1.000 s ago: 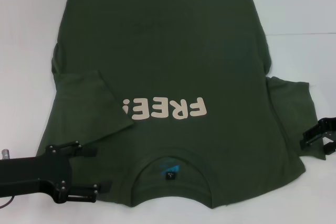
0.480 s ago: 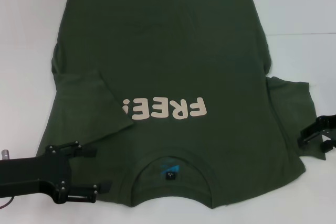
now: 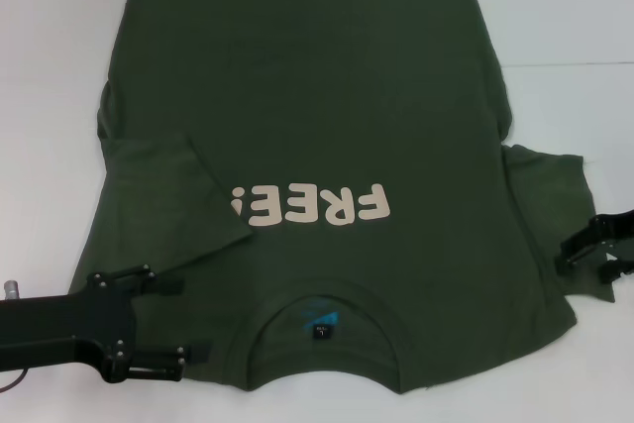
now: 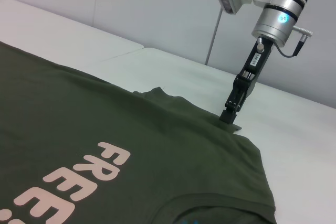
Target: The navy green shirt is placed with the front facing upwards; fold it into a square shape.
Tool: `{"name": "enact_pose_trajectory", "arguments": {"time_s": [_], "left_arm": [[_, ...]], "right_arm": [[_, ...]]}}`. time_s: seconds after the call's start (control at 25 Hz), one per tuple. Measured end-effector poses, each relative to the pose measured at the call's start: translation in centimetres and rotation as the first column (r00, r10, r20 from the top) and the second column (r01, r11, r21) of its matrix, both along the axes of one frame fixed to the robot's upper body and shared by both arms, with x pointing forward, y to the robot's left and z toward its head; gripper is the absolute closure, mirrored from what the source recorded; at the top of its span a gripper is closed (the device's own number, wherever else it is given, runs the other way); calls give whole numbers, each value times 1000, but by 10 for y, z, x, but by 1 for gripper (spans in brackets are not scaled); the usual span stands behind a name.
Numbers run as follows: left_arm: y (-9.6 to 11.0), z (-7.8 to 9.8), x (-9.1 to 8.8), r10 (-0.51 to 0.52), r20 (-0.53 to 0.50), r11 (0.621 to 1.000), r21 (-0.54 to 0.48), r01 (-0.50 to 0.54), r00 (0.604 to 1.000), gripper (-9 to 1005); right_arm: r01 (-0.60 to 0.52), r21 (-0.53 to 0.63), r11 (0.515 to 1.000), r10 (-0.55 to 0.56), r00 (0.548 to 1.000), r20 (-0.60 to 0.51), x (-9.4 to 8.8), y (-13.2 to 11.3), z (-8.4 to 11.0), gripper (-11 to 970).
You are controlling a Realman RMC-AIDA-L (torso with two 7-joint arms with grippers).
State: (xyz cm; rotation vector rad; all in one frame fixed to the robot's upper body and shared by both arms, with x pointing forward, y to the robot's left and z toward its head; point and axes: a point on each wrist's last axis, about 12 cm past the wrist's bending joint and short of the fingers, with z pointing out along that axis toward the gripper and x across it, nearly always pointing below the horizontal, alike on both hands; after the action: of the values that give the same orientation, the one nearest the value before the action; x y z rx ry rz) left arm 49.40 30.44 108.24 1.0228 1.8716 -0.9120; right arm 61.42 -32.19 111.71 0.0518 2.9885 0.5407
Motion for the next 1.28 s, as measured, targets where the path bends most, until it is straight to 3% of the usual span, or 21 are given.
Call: {"name": "enact_pose_trajectory", "arguments": {"time_s": [0.28, 0.72, 1.28], "left_arm": [[0, 0, 0, 0, 0, 1000, 0, 0, 1000, 46], [0, 0, 0, 1, 1, 1000, 0, -1, 1000, 47], [2, 0, 0, 7, 0, 1000, 1, -7, 1000, 47]], "right_arm": [[12, -10, 1000, -12, 999, 30, 5, -2, 5, 260], [84, -62, 995, -72, 981, 180, 26, -17, 20, 263], [92, -93, 991, -66, 967, 244, 32, -9, 11, 265]]}}
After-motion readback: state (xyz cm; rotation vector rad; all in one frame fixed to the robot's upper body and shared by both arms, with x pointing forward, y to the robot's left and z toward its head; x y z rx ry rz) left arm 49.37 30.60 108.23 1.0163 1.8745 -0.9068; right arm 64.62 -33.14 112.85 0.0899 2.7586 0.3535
